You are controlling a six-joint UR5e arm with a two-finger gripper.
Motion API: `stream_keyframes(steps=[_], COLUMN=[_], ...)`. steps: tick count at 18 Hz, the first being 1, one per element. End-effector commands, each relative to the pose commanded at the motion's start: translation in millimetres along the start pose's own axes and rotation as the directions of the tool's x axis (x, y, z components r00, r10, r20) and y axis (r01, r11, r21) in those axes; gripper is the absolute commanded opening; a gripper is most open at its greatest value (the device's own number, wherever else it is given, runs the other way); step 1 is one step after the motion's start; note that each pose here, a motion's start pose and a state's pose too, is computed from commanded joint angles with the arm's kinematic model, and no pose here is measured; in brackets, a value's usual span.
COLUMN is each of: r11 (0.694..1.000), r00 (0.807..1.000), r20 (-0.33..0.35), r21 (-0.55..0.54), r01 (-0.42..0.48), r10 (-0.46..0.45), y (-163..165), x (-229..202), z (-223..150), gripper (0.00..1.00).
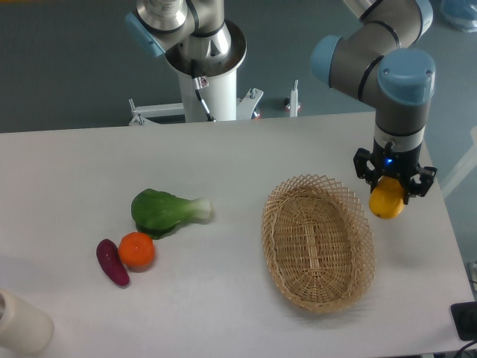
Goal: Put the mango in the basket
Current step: 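Carry the held yellow mango with the gripper over the wicker basket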
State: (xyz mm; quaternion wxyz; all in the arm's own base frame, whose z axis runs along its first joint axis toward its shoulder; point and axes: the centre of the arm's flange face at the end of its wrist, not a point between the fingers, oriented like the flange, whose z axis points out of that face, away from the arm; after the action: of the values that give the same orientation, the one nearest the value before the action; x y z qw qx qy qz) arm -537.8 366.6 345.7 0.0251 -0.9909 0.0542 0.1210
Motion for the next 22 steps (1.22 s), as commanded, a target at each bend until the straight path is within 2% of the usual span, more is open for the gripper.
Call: stream_keyframes(steps=[15,19,22], r11=[1.000,1.000,0.999], r00=[0.999,0.997,0.996], r20=[-0.041,-0.079,-0.093], r21=[-0.013,-0.023,-0.031], r01=[0.006,0.017,0.007], r10=[-0.007,-0.018,-0.009], y=[0.3,0.0,-24.6], x=[16.5,46.3,73.5], z=[18.3,31.4,36.8], gripper=[0.45,0.44,0.45])
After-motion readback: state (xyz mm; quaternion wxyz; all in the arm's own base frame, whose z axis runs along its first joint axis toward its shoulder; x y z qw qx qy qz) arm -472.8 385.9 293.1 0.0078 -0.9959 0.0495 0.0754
